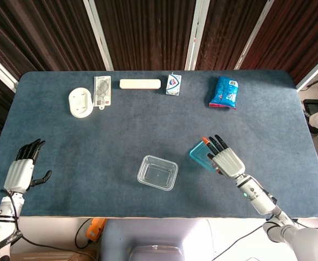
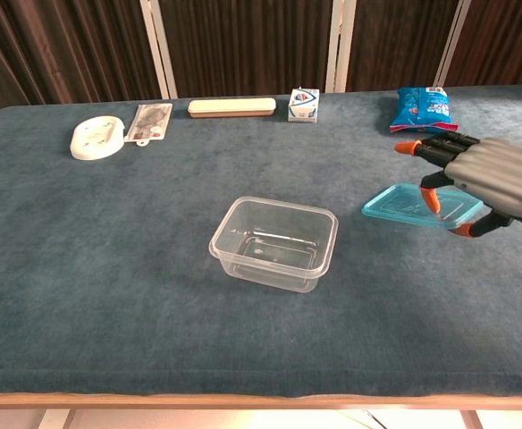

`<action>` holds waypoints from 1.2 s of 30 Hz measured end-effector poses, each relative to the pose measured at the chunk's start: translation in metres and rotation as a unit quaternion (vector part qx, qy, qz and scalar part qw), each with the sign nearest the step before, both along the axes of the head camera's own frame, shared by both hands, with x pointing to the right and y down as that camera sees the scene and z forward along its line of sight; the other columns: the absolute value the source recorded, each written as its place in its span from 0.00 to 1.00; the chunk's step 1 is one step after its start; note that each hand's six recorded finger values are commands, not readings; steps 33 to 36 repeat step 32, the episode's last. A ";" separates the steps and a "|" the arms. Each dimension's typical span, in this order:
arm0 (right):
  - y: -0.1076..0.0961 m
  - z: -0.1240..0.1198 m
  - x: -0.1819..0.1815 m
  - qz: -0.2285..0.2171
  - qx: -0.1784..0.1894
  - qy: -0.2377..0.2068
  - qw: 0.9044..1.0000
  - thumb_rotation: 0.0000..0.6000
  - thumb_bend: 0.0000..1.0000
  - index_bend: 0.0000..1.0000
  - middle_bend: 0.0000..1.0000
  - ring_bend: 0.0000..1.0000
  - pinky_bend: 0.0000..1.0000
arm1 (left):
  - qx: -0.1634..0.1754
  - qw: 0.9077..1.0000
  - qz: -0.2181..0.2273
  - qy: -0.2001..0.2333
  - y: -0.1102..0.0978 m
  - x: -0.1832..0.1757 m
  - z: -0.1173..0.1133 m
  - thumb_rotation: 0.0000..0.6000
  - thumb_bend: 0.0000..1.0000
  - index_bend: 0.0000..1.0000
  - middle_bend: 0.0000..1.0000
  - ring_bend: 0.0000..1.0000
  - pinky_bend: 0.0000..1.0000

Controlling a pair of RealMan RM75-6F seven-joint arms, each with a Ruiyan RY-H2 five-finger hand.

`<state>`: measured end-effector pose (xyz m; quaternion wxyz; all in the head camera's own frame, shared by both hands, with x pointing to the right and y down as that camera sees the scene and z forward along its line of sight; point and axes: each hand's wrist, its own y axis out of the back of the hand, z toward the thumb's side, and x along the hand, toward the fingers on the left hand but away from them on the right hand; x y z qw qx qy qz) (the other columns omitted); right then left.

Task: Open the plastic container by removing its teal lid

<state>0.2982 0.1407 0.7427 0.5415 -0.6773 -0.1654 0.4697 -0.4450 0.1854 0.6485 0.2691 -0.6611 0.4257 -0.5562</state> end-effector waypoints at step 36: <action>0.109 -0.229 0.176 0.367 0.069 0.050 0.926 1.00 0.12 0.00 0.00 0.00 0.00 | 0.010 0.993 0.018 -0.118 0.077 -0.032 -0.072 1.00 0.31 0.00 0.00 0.00 0.00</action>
